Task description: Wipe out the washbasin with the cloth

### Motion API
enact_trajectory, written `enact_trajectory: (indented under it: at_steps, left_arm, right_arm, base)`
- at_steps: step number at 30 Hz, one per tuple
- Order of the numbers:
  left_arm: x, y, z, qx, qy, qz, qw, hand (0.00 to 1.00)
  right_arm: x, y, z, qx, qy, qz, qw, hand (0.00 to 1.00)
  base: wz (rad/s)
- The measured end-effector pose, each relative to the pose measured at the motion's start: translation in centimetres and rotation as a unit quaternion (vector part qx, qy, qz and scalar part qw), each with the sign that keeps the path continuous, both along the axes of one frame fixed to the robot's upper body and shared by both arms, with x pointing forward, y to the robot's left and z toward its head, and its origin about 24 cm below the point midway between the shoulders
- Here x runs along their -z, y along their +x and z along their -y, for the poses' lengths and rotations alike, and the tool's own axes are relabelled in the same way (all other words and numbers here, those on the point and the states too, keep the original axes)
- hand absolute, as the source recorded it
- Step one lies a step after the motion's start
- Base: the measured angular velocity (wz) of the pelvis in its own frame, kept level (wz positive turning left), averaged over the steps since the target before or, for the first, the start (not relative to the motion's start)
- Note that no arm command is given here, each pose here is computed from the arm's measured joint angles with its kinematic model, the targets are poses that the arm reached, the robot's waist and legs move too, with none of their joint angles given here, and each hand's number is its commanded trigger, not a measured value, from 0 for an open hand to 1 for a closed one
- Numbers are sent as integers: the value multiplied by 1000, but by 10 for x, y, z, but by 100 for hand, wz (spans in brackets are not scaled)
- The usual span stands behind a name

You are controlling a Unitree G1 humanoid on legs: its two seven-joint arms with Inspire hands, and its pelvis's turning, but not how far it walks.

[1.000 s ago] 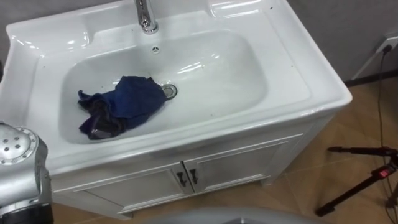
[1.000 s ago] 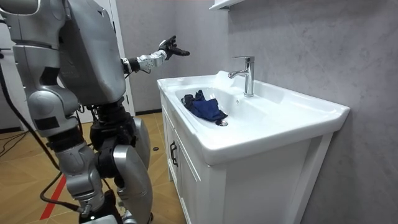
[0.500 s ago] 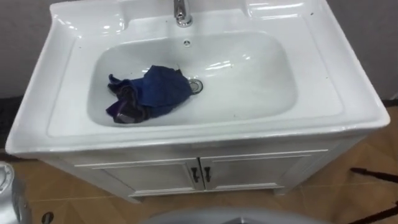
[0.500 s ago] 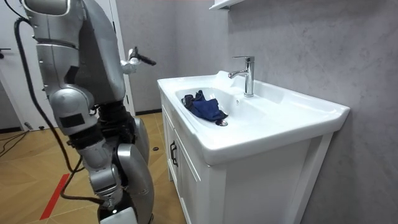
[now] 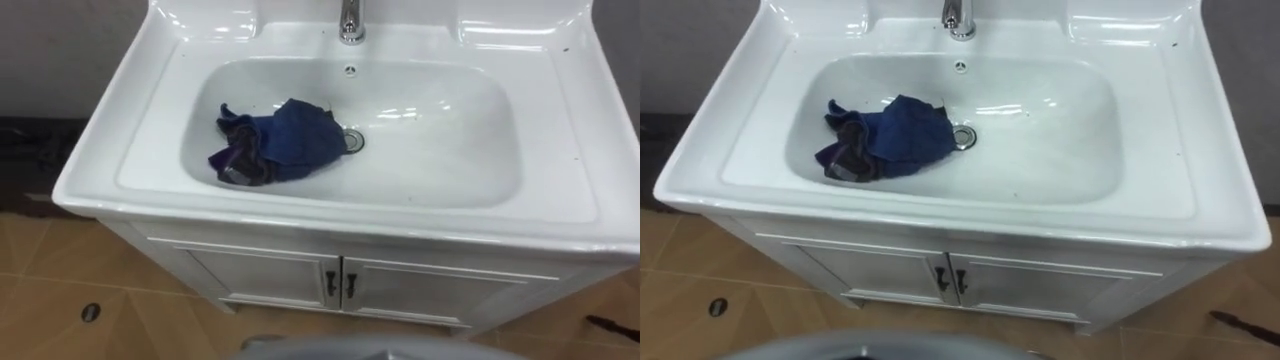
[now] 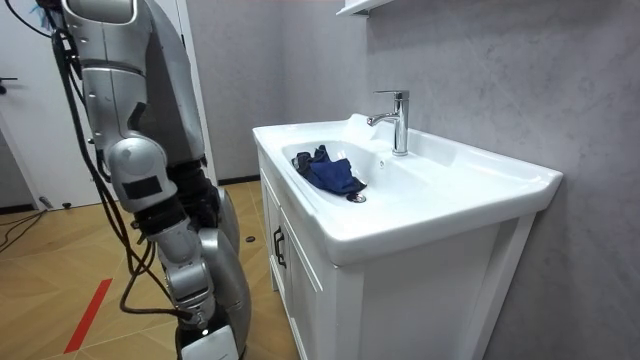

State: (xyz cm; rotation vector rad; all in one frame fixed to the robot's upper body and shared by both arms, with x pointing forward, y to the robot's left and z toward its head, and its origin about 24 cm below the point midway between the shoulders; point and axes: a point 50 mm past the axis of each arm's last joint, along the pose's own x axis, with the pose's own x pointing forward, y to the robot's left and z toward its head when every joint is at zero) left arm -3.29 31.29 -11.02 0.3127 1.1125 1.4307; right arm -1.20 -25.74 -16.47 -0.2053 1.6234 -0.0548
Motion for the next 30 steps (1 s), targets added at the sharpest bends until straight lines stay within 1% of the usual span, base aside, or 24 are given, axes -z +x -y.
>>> enact_trajectory:
  at_steps: [2, 3, 5, 6, 7, 8, 9, 11, 15, 17, 18, 20, 21, 23, 25, 27, 30]
  left_arm:
    - [13, -24, 13, -36, -60, -27, 997, 0]
    - [16, -29, 18, -43, -75, -32, 996, 0]
    - [25, -47, 35, -57, -133, -55, 988, 0]
    - [27, -52, 39, -59, -148, -61, 985, 0]
    - [30, -58, 45, -62, -175, -67, 980, 0]
    - [33, -61, 51, -62, -199, -66, 976, 0]
    - [34, -62, 53, -61, -209, -65, 974, 0]
    - [40, -58, 60, -48, -250, -60, 965, 0]
    - [47, -46, 69, -12, -307, -47, 950, 0]
    - [51, -35, 74, 45, -341, -53, 938, 0]
    - [52, -31, 74, 59, -347, -52, 934, 0]
    - [56, -13, 77, 119, -369, -54, 920, 0]
    - [57, -9, 77, 134, -373, -57, 916, 0]
    - [59, 8, 78, 180, -384, -63, 903, 0]
    - [60, 18, 79, 208, -390, -69, 894, 0]
    - [61, 22, 83, 242, -401, -84, 879, 0]
    - [60, 21, 81, 256, -408, -101, 871, 0]
  right_arm:
    - [0, -4, 0, 21, 2, -4, 1000, 0]
    - [0, -5, 0, 24, 2, -7, 1000, 0]
    - [1, -8, -2, 29, 4, -18, 999, 0]
    - [1, -8, -2, 30, 5, -21, 999, 0]
    - [1, -9, -3, 31, 7, -22, 999, 0]
    - [1, -8, -3, 31, 6, -22, 999, 0]
    - [1, -7, -3, 31, 6, -21, 999, 0]
    - [2, -6, -3, 32, 11, -28, 999, 0]
    - [2, -6, -4, 34, 21, -37, 999, 0]
    - [2, -6, -6, 33, 26, -40, 998, 0]
    - [3, -7, -8, 33, 28, -40, 998, 0]
    - [4, -4, -13, 33, 36, -40, 998, 0]
    - [4, -4, -14, 33, 38, -39, 998, 0]
    - [5, -2, -15, 34, 42, -40, 998, 0]
    - [5, -1, -16, 33, 43, -40, 998, 0]
    - [5, -3, -19, 33, 46, -42, 997, 0]
    - [6, -5, -24, 35, 53, -46, 997, 0]
  base:
    - [0]
    - [0]
    - [0]
    - [-4]
    - [-4]
    - [-3]
    - [0]
    - [11]
    - [1]
    - [0]
    - [0]
    - [0]
    - [-14]
    - [-24]
    - [-14]
    - [-18]
    - [-13]
